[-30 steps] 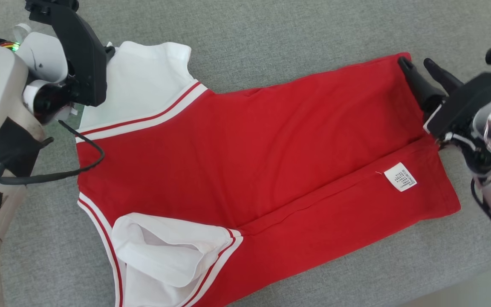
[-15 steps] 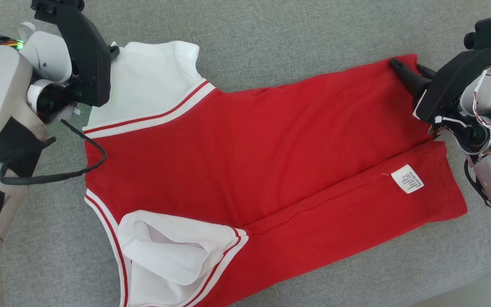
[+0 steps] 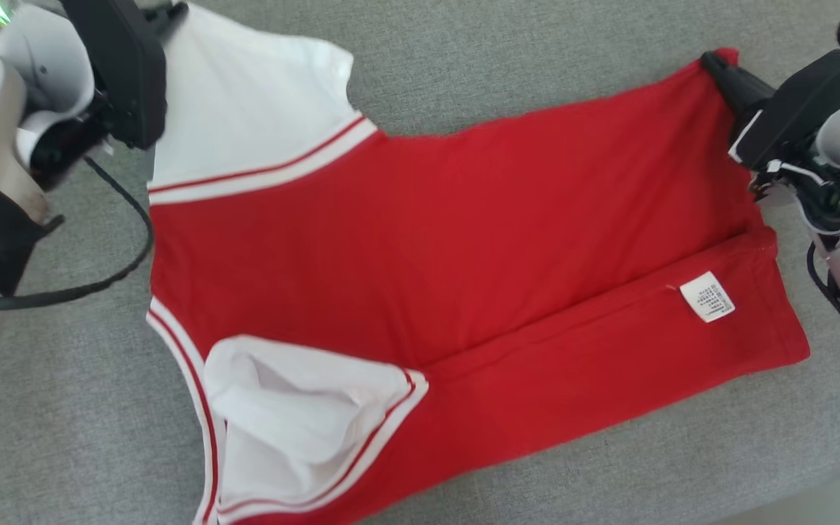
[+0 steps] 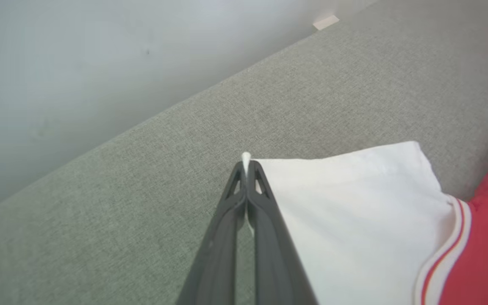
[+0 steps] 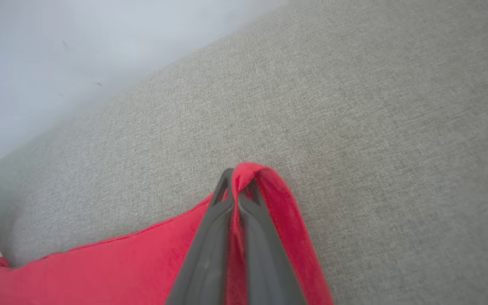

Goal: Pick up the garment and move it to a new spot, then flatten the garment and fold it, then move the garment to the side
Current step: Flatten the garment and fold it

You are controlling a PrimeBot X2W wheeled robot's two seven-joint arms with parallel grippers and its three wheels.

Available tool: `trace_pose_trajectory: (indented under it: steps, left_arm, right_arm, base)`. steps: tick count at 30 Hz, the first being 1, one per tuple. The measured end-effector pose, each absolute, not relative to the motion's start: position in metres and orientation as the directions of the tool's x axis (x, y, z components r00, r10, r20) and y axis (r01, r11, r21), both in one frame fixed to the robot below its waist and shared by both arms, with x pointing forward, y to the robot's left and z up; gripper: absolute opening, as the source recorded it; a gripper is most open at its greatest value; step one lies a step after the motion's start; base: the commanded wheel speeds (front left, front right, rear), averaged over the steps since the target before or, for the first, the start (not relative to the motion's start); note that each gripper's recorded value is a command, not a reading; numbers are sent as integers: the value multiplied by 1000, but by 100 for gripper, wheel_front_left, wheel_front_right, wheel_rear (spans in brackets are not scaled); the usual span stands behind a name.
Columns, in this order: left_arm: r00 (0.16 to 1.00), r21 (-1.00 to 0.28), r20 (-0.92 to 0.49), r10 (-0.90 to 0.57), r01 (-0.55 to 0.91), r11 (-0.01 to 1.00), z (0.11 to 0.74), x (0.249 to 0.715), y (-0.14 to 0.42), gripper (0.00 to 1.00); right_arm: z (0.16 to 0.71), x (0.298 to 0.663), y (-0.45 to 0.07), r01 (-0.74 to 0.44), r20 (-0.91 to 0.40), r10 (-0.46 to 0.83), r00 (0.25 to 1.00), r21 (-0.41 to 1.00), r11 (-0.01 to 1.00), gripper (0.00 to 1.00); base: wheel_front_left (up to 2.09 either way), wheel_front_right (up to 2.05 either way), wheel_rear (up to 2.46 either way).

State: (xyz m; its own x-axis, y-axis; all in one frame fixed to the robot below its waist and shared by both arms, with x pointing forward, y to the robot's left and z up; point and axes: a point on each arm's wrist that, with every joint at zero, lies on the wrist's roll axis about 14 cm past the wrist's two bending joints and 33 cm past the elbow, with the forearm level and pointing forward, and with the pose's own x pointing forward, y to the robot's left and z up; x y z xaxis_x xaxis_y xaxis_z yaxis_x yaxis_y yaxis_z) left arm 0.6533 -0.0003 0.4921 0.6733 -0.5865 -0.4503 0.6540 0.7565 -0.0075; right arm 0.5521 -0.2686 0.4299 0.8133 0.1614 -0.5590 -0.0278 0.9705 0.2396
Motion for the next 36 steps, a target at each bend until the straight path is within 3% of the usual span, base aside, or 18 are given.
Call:
trace_pose_trajectory:
  steps: [9,15,26,36]
  left_arm:
    - [738,37,-286,-611,646,762,527,664,5,0]
    - [735,15,-266,-624,651,759,532,656,10,0]
    - [689,-17,-194,-699,710,704,543,594,26,0]
    - [681,-159,-177,-710,692,704,551,518,35,0]
  right_arm:
    - [452,572,-275,14,-476,170,863,359,933,0]
    - [452,571,-280,37,-484,183,856,410,912,0]
    - [434,536,-273,43,-549,253,797,469,882,0]
    - [434,510,-270,25,-552,295,780,498,867,0]
  base:
    - [0,0,0]
    - [0,0,0]
    - [0,0,0]
    - [0,0,0]
